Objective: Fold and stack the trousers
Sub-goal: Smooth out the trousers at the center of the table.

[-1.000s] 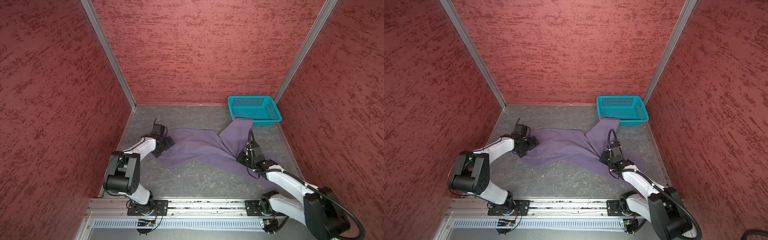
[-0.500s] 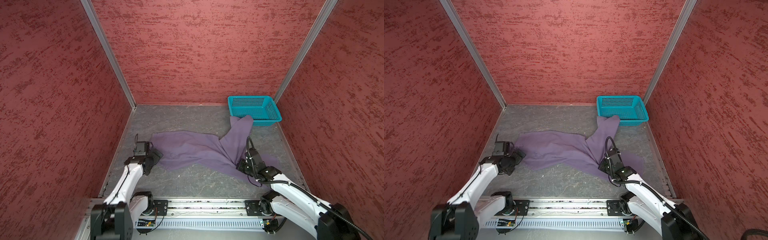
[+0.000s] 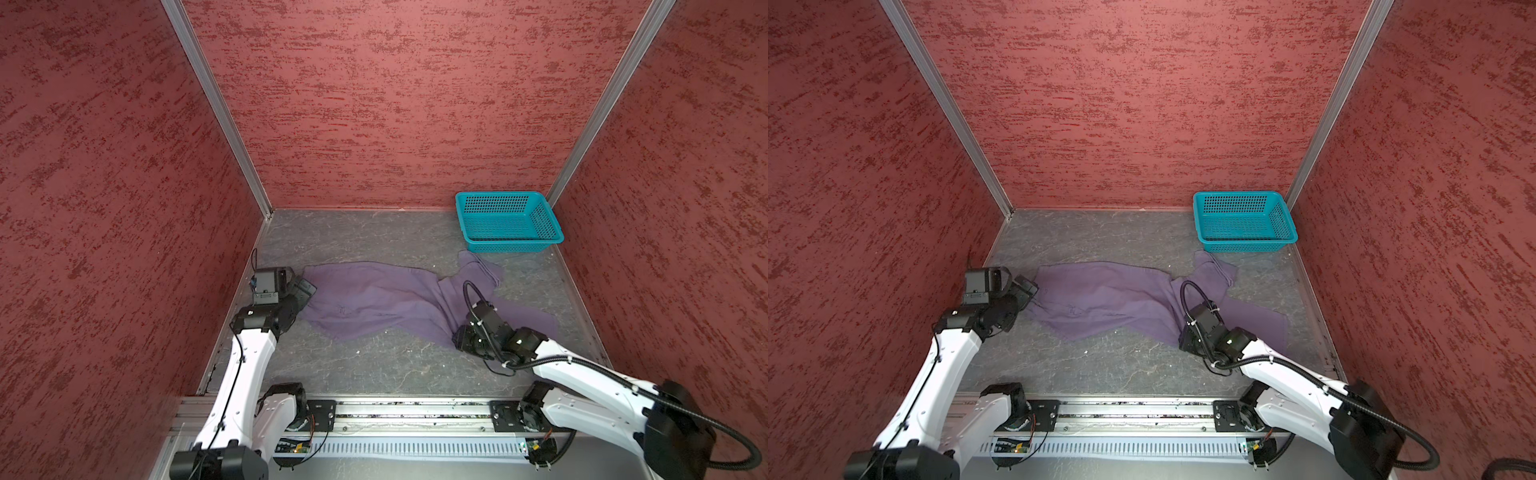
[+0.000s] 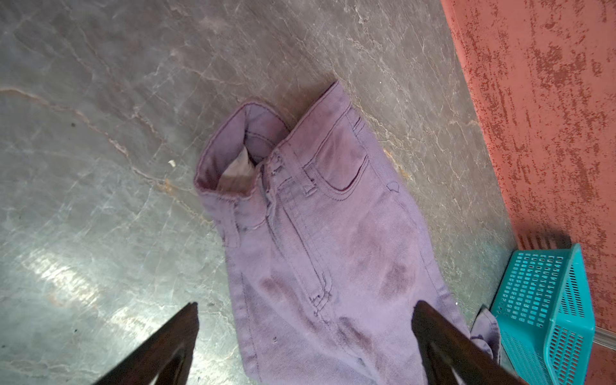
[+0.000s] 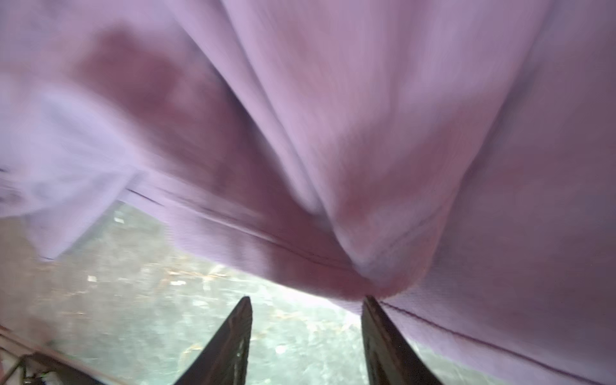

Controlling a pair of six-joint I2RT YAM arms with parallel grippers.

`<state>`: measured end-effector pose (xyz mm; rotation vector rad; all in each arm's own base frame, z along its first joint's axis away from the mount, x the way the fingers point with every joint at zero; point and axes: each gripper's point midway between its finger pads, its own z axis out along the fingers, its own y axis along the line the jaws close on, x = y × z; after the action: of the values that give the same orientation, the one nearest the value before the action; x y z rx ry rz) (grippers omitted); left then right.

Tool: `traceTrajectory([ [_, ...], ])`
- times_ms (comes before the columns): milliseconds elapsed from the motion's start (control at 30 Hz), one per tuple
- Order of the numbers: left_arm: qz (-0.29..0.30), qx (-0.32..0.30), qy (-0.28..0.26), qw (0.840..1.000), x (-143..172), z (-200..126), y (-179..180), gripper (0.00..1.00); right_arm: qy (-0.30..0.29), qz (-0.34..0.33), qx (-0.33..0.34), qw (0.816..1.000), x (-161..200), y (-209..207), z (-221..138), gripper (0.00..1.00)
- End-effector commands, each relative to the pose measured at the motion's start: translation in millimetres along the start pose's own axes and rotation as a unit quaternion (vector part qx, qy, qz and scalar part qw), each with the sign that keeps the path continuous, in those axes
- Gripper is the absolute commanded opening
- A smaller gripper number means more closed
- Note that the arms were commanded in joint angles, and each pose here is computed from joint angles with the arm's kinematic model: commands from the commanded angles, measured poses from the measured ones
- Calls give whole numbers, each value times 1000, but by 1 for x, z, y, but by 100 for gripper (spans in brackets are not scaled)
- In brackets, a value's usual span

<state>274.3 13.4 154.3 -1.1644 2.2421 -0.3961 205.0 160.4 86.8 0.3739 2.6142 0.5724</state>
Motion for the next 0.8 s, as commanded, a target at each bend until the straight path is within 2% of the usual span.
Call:
traceTrajectory([
  [0,32,22,-16,999,-19,9,-29,100,-96,-9,25,995,-64,0,-44,52],
  [133,73,4,7,997,-26,40,-52,100,-140,6,44,989,-124,-16,-59,50],
  [200,96,-10,25,995,-28,56,-62,100,-137,19,48,989,-145,-26,-50,50],
  [333,118,-44,95,987,-19,99,-63,100,-118,43,43,991,-179,-39,-17,51],
  [467,133,-72,129,980,-11,130,-62,100,-104,58,45,992,-206,-51,11,49],
  [600,151,-99,145,973,-7,152,-60,100,-94,53,99,989,-225,-74,35,49],
  [767,187,-129,148,963,-9,170,-63,100,-93,54,124,986,-238,-90,54,58],
])
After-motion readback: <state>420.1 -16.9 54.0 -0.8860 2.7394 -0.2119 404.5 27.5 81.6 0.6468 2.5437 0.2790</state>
